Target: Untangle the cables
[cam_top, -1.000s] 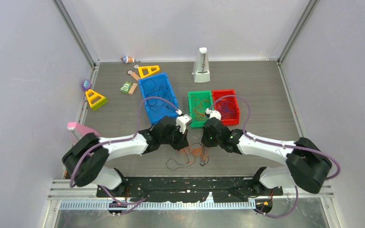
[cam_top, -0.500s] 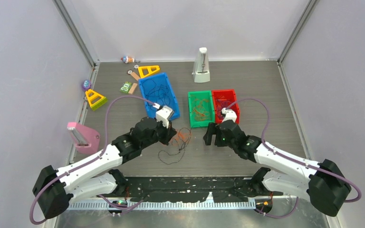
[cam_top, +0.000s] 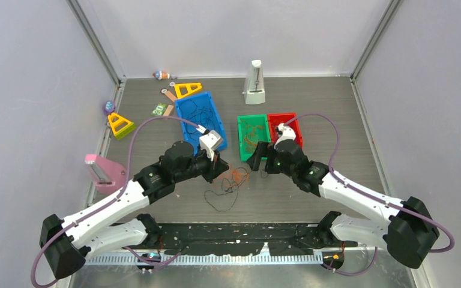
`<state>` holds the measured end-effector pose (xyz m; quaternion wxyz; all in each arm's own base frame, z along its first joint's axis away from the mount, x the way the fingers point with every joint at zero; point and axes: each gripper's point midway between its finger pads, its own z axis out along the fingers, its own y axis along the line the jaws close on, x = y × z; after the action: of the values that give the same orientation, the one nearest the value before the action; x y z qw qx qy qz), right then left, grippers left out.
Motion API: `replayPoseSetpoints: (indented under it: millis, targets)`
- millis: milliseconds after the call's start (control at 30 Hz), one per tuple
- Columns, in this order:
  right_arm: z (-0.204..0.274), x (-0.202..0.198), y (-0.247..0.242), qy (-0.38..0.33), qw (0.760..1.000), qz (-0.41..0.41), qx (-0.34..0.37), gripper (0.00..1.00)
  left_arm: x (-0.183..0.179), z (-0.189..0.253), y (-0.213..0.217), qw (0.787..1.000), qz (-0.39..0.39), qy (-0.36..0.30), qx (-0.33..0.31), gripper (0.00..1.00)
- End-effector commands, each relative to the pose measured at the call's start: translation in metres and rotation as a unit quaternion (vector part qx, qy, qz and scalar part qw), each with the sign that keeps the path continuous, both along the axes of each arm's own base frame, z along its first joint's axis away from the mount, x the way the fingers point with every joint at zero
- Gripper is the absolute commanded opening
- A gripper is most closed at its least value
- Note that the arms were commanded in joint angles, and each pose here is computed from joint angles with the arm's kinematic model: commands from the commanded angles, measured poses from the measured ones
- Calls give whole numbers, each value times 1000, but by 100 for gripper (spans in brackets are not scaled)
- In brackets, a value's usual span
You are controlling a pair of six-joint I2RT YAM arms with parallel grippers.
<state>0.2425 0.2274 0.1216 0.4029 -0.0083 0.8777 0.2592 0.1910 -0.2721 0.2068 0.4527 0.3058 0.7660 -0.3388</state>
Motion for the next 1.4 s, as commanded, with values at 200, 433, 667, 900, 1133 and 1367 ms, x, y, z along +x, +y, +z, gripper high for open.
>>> replayPoseSetpoints:
  millis: [200, 433, 667, 900, 1133, 1367]
  targets:
    - [19, -21, 28, 146, 969, -61, 189, 95, -6, 6, -2, 1000, -15, -2, -7, 0]
    - [7, -36, 25, 196, 962, -68, 177, 93, -4, 2, -2, 1000, -9, 0, -9, 0]
    - [4, -40, 35, 216, 951, -75, 209, 89, -6, -8, -1, 1000, -6, 8, -9, 0]
    - [-18, -29, 55, 238, 947, -91, 196, 81, -8, -6, 1, 1000, -9, 6, -15, 0]
    - [-43, -4, 36, 211, 951, -163, 156, 37, -12, 3, 8, 1000, -8, -7, -20, 0]
    - [-62, 7, -35, 184, 948, -240, 98, 6, 18, 14, 61, 988, 146, -42, 30, 0]
